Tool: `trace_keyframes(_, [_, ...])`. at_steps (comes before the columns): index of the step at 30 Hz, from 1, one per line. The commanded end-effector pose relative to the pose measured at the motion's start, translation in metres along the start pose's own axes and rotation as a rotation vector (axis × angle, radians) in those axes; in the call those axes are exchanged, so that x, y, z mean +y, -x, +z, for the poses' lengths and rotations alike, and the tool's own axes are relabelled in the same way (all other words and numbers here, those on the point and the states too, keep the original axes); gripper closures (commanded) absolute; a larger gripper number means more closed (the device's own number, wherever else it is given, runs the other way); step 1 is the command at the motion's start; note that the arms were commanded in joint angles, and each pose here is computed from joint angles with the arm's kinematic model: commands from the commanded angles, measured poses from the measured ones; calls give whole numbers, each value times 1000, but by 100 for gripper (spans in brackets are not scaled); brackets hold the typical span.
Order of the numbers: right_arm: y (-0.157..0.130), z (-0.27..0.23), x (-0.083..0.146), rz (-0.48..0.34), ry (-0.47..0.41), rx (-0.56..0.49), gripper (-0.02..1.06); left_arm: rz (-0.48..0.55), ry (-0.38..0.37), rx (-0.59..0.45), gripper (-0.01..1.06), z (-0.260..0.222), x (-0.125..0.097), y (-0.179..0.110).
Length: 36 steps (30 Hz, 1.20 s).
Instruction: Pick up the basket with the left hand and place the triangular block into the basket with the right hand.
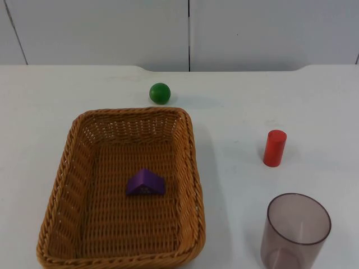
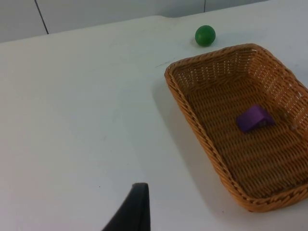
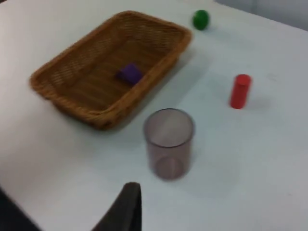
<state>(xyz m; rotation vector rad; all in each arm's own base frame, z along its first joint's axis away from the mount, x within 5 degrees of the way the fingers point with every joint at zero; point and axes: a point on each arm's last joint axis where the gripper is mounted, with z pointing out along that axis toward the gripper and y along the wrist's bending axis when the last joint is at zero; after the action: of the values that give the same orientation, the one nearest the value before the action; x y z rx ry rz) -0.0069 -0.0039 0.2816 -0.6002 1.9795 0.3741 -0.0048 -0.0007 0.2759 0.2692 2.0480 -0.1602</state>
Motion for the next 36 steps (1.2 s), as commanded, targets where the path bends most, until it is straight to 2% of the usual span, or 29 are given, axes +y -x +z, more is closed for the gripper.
trace_keyframes(1, [-1,1,0,28,-67,-1,-1,0,0,2,0,0,0,-1])
trace_keyframes(5, [-1,1,2,111,-217,-2,-1,0,0,2,0,0,0,-1])
trace_keyframes(6, [-1,1,2,111,-217,-2,-1,0,0,2,0,0,0,-1])
trace_keyframes(9, [-1,2,2,163,-317,-3,-1,0,0,2,0,0,0,-1])
trace_keyframes(17, [-1,2,4,244,-476,-4,-1,1,2,2,0,0,1,-1])
trace_keyframes(28, [0,3,4,257,-493,-5,-1,0,3,2,0,0,1,-1])
trace_keyframes(33, [0,3,4,257,-493,-5,-1,-32,63,2,0,0,0,-1])
trace_keyframes(36, [0,3,4,257,-493,-5,-1,-63,125,2,0,0,0,-1])
